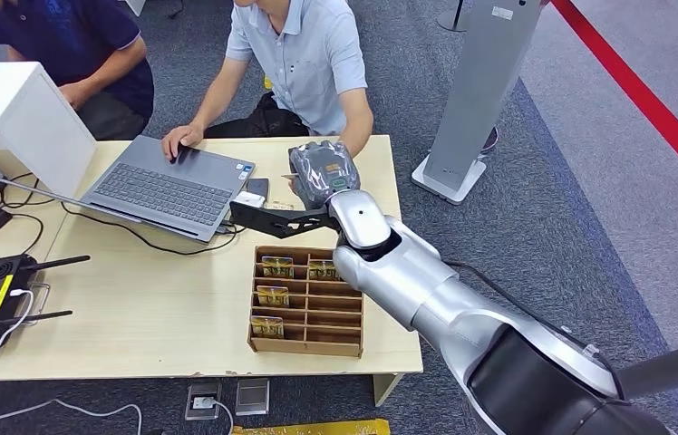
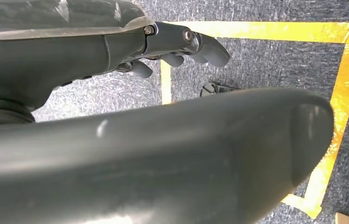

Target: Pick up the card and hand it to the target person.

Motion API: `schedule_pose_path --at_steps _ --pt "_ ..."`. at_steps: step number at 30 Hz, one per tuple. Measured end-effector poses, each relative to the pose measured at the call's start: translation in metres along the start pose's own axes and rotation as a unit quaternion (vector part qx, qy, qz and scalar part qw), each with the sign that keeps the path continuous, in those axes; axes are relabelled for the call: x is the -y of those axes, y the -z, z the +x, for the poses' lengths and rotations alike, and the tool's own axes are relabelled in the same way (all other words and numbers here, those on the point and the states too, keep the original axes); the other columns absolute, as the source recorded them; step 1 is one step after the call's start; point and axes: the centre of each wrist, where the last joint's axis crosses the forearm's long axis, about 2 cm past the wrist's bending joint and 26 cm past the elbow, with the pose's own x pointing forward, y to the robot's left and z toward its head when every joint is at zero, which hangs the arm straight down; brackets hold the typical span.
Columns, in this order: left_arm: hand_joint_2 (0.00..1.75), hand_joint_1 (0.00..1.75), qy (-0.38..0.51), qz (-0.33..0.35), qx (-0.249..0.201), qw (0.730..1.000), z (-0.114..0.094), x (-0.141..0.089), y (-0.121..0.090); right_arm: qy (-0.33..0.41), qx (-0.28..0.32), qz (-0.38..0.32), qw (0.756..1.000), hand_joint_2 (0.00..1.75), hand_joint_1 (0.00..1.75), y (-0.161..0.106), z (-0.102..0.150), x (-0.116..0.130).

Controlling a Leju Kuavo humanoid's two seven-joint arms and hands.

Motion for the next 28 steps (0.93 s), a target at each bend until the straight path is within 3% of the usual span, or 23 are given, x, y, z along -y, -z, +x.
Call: schedule_pose_path --at_steps 2,12,18,23,28 --pt "0.0 0.0 -0.001 0.0 0.0 1.0 0.0 0.0 0.0 -0.01 -0.003 0.007 1.0 1.75 0.0 0.002 -0.001 -0.001" --pt "0.0 0.0 -0.01 0.002 -0.001 1.0 0.0 0.0 0.0 -0.011 0.0 0.019 1.0 1.75 0.0 0.004 0.003 -0.005" --pt "0.0 0.0 -0.018 0.004 -0.001 1.0 0.0 -0.001 0.0 0.03 0.006 -0.002 1.0 1.75 0.0 0.005 0.003 -0.003" --pt "0.0 0.0 -0.028 0.009 -0.006 1.0 -0.001 -0.001 0.0 0.121 0.004 -0.033 0.992 1.75 0.0 0.003 0.0 -0.001" --pt "0.0 0.0 -0.039 0.015 -0.013 0.999 -0.003 -0.002 0.0 0.265 -0.015 -0.034 0.964 1.75 0.0 -0.015 -0.007 -0.014"
